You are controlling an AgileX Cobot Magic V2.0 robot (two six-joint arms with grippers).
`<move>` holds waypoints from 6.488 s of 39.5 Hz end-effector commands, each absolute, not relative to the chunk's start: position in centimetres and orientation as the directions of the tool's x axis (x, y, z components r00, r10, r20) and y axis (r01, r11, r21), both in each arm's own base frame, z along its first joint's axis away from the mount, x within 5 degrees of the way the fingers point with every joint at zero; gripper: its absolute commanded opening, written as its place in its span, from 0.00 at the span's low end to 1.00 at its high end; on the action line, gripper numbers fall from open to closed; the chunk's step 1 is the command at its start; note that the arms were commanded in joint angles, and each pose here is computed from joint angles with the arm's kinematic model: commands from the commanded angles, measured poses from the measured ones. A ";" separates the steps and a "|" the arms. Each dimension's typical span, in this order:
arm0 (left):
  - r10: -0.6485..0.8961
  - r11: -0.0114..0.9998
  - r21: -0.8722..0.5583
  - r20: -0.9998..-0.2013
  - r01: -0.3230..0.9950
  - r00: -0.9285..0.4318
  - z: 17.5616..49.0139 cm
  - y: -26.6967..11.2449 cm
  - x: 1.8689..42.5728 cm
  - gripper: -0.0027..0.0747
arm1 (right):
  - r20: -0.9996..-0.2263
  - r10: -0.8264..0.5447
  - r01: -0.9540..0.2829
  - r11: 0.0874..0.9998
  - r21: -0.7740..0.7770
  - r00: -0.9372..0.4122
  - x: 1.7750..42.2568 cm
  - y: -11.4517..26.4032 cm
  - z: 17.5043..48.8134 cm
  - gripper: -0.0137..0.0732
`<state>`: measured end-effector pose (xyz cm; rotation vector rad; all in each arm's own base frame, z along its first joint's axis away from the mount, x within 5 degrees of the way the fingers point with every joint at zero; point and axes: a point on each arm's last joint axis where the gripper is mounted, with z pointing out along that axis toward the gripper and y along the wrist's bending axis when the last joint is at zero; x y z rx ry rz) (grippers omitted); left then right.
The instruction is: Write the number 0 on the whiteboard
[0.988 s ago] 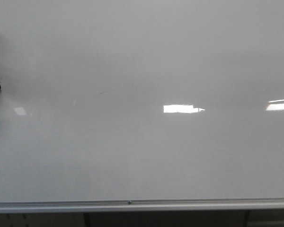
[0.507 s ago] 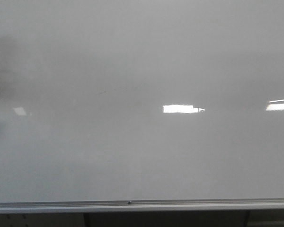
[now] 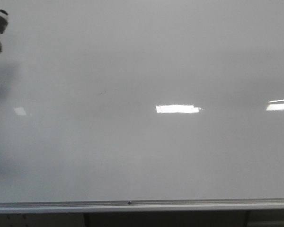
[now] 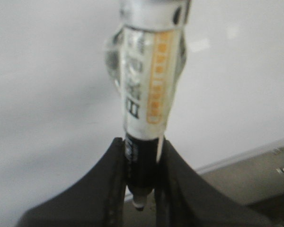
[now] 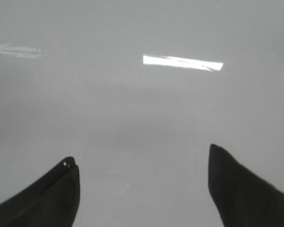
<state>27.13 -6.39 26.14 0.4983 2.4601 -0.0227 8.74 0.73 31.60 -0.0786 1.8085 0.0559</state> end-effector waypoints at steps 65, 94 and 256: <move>0.750 0.217 -0.415 -0.508 0.883 -0.423 30.0 -16.5 17.0 0.01 | -0.602 -0.519 -0.772 0.202 0.602 -0.606 22.9 21.1 34.4 0.69; 0.741 0.217 -0.420 -0.518 0.881 -0.428 30.1 -16.6 17.0 0.26 | -0.571 -0.561 -0.757 0.164 0.632 -0.599 22.3 20.9 34.4 0.08; 0.732 0.213 -0.430 -0.524 0.877 -0.435 30.2 -16.7 16.9 0.01 | -0.694 -0.336 -0.438 0.898 -0.033 -0.637 38.0 9.0 38.7 0.09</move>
